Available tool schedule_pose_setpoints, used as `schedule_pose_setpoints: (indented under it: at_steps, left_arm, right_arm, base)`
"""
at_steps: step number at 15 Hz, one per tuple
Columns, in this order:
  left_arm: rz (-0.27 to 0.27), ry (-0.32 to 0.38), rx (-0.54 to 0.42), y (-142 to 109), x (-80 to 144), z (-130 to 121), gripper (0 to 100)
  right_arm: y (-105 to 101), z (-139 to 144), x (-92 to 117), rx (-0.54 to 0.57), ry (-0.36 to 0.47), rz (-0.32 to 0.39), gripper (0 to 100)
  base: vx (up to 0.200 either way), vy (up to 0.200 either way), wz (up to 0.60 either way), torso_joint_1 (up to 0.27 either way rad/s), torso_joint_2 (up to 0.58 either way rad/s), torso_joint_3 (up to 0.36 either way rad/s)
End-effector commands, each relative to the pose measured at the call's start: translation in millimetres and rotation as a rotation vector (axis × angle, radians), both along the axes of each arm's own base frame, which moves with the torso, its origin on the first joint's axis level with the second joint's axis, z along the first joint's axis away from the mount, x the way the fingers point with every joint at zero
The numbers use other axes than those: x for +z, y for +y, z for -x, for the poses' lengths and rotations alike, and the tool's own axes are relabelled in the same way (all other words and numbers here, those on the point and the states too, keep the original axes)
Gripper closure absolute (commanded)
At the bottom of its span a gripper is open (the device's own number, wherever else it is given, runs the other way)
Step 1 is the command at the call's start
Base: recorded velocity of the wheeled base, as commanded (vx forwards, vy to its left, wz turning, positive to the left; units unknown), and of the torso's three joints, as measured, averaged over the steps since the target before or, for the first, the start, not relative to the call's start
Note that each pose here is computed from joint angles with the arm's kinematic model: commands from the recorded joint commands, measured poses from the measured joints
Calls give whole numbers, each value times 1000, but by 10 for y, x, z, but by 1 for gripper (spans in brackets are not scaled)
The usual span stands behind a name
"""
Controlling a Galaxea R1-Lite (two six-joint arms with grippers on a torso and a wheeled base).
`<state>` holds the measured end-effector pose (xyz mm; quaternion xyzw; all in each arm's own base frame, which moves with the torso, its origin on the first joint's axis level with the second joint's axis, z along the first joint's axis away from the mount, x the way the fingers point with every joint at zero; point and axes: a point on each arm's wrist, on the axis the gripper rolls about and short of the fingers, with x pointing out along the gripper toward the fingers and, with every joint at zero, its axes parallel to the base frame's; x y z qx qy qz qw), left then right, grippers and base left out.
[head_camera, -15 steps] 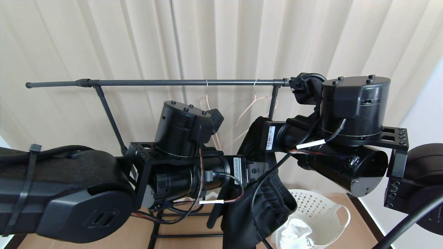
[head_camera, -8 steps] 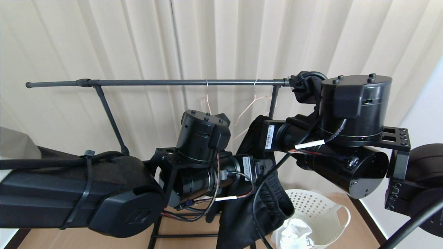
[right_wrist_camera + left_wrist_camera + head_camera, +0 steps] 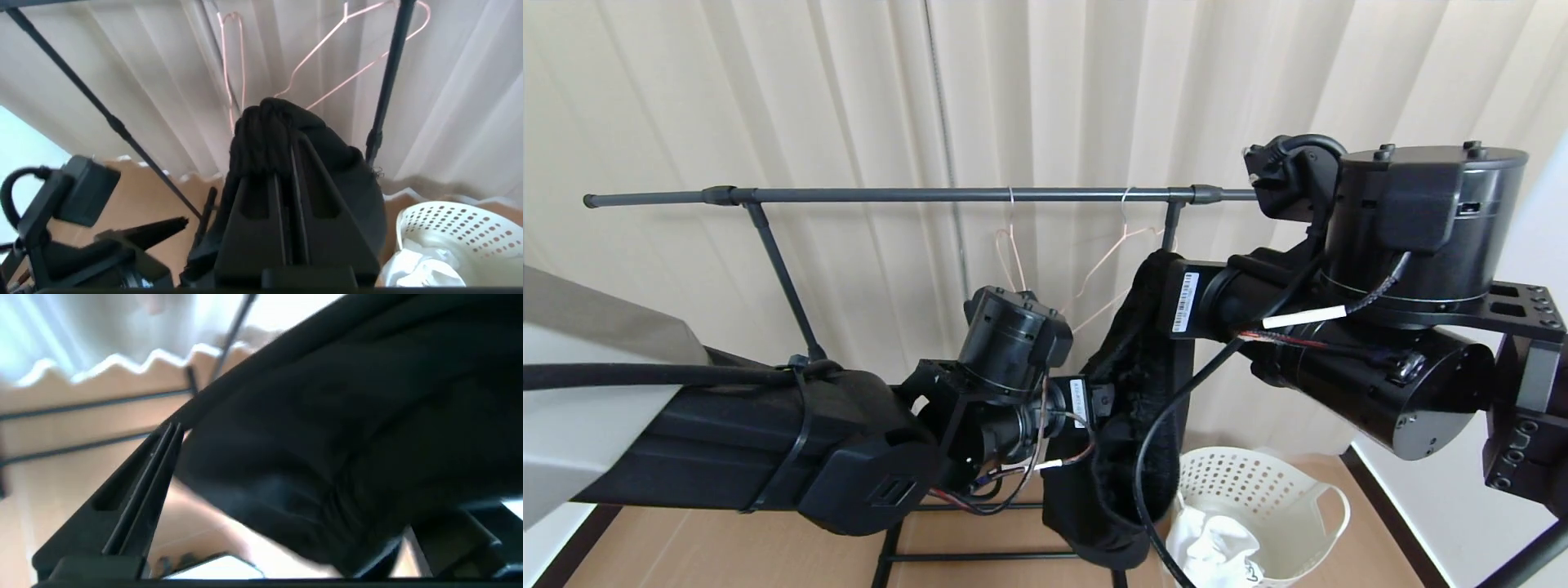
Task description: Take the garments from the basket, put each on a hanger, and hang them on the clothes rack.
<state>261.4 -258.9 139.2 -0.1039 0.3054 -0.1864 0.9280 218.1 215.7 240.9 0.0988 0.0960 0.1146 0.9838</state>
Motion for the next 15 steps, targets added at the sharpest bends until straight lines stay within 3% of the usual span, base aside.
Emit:
schedule_pose_setpoints:
  at_steps: [1,6,11,12,15]
  left_arm:
    - [-41,21,22,79,-96,13,0]
    - [-178,65,32,229,-364,178,0]
    - [-204,53,-3,300,-308,488,0]
    - [-209,33,16,308,-272,506,100]
    - [-186,-13,25,368,-105,519,100]
  right_arm:
    - [-104,-1,91,-24,-22,-17,100]
    - [-278,-69,179,-78,-48,-22,100]
    - [-367,-166,194,-122,-53,-19,100]
    - [-369,-163,199,-122,-54,-19,100]
    - [-395,-160,168,-125,-45,12,100]
  base:
    - [0,0,0,0,0,0]
    - [0,0,0,0,0,0]
    - [0,0,0,0,0,0]
    - [0,0,0,0,0,0]
    - [0,0,0,0,0,0]
